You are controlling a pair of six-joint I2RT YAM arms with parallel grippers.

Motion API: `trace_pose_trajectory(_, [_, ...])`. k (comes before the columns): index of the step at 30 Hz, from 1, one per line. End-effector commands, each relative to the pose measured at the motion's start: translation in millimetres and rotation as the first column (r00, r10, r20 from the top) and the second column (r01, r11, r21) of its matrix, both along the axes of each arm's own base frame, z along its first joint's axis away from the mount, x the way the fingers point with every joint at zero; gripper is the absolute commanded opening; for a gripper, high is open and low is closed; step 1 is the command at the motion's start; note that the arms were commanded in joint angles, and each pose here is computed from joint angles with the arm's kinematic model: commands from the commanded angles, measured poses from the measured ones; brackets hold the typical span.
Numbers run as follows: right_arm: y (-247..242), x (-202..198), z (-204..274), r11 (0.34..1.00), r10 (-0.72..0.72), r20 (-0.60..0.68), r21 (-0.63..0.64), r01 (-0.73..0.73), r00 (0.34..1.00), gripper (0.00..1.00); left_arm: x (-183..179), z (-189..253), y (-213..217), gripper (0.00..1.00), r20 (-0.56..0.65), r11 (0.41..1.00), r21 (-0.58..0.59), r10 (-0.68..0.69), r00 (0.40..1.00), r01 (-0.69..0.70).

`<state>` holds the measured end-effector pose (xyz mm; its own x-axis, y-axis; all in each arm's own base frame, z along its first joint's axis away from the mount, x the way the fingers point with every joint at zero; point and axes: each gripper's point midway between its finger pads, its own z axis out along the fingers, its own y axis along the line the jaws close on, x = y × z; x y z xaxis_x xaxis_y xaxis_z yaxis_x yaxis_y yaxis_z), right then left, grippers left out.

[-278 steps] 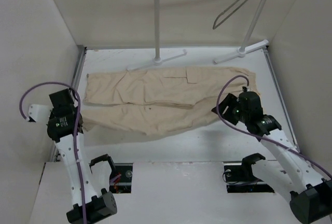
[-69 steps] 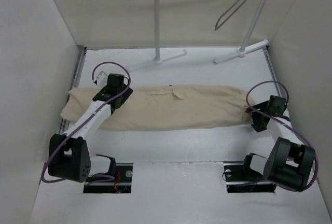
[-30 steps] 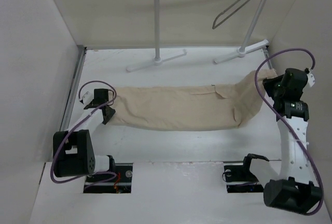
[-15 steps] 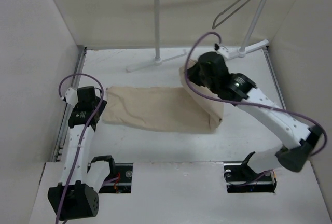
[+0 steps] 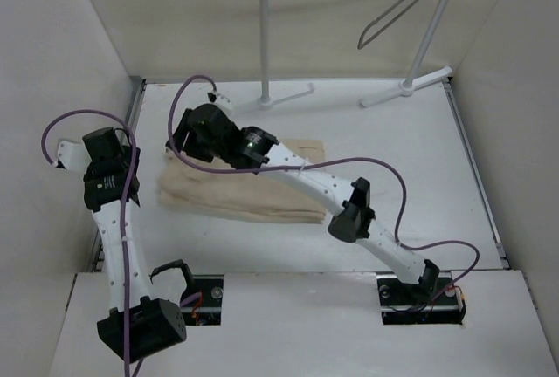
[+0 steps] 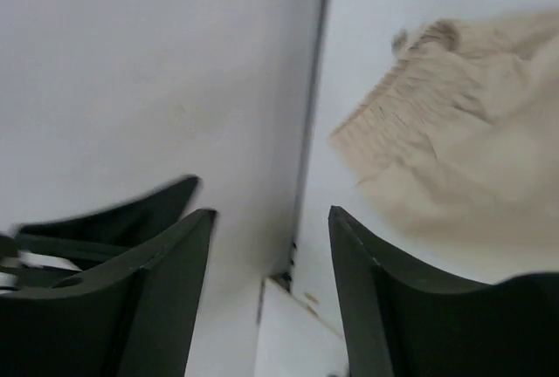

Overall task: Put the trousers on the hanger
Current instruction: Fold the trousers at the center of the board.

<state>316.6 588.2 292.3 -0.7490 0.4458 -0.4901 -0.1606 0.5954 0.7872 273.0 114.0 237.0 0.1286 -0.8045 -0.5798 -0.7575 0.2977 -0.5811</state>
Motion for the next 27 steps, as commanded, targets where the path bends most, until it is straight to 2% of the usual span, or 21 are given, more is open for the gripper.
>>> trace_pose_trajectory(1, [-10.8, -30.7, -4.2, 0.991, 0.099, -0.073, -0.079, -0.105, 0.992, 0.65, -11.0, 6.1, 3.6, 0.42, -0.01, 0.999, 0.011, 0.037, 0.999, -0.036])
trace_pose_trajectory(4, [-52.0, -19.7, 14.1, 0.973, 0.044, 0.06, -0.231, -0.029, 0.997, 0.7, -20.3, -5.9, 6.4, 0.42, -0.046, 0.998, 0.019, 0.058, 0.997, -0.057])
trace_pose_trajectory(6, [-74.2, -15.4, 40.3, 0.97, 0.027, 0.136, -0.244, 0.007, 0.99, 0.69, -22.9, -23.6, 5.9, 0.42, -0.087, 0.999, 0.017, 0.051, 0.995, -0.05])
trace_pose_trajectory(9, [-120.4, -1.7, 69.4, 0.957, -0.008, 0.179, -0.283, 0.06, 0.984, 0.65, -20.1, -53.5, -2.8, 0.42, -0.149, 1.0, -0.006, 0.01, 0.989, -0.011])
trace_pose_trajectory(12, [-160.0, -7.0, 111.6, 0.951, -0.006, 0.26, -0.298, 0.086, 0.966, 0.52, -3.1, -80.9, -26.8, 0.42, -0.187, 0.996, -0.03, -0.091, 0.978, 0.086])
trace_pose_trajectory(17, [-223.9, -43.2, 188.7, 0.961, -0.006, 0.385, -0.253, 0.112, 0.923, 0.22, 41.6, -99.2, -90.9, 0.42, -0.232, 0.954, 0.007, -0.289, 0.929, 0.299])
trace_pose_trajectory(20, [-263.9, -65.0, 215.9, 0.956, -0.027, 0.436, -0.252, 0.151, 0.9, 0.15, 61.6, -112.4, -118.7, 0.42, -0.267, 0.927, 0.019, -0.357, 0.895, 0.375])
trace_pose_trajectory(24, [-324.1, -91.1, 221.1, 0.91, -0.047, 0.469, -0.345, 0.232, 0.882, 0.15, 66.7, -144.4, -115.2, 0.42, -0.313, 0.93, 0.002, -0.35, 0.883, 0.368])
trace_pose_trajectory(27, [-354.1, -101.4, 196.9, 0.833, -0.051, 0.445, -0.475, 0.284, 0.894, 0.15, 50.3, -172.0, -90.4, 0.42, -0.372, 0.952, -0.033, -0.293, 0.881, 0.303])
